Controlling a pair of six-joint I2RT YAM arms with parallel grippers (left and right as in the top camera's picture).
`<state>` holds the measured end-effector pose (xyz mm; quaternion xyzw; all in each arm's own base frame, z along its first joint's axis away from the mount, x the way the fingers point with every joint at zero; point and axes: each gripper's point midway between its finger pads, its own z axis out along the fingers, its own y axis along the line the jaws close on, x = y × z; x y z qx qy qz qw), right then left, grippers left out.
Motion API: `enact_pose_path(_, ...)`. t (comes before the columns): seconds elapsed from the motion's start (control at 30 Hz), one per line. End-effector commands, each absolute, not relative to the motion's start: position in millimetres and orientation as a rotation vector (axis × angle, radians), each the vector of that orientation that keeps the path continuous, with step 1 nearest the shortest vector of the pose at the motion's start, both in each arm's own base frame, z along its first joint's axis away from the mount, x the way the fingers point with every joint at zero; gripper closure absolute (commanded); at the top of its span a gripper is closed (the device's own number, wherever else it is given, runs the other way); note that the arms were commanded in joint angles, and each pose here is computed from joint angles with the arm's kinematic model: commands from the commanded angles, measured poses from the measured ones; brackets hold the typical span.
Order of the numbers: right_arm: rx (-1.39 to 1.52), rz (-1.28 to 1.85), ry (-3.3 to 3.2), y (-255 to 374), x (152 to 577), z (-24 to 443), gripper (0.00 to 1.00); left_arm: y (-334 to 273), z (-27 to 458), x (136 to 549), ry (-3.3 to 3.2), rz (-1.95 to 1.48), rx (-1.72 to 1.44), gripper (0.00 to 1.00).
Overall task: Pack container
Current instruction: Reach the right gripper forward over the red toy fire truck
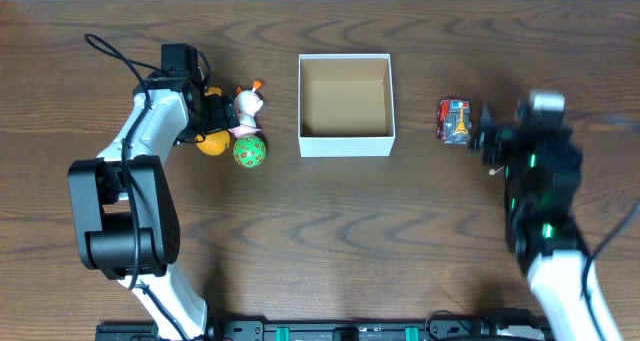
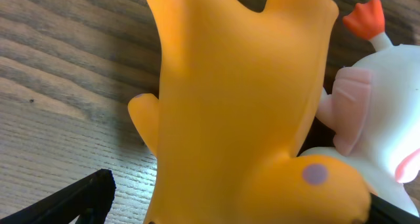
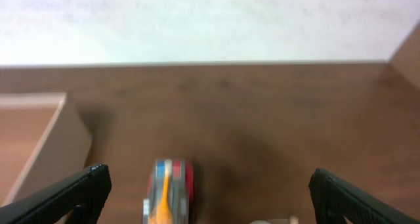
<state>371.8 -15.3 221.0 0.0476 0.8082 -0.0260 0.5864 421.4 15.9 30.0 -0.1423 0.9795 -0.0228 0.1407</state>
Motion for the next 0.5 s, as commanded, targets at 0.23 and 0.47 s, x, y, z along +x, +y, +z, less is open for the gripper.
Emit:
enact_pose_path(0.23, 0.094, -0.040, 2.006, -13, 445, 247, 0.01, 17, 28, 422, 2.835, -0.062, -0.403, 0.02)
enact_pose_path(0.47, 0.052, 0.025, 2.050, -1, 458, 226, 0.01, 16, 28, 422, 2.835, -0.062, -0.403, 0.02)
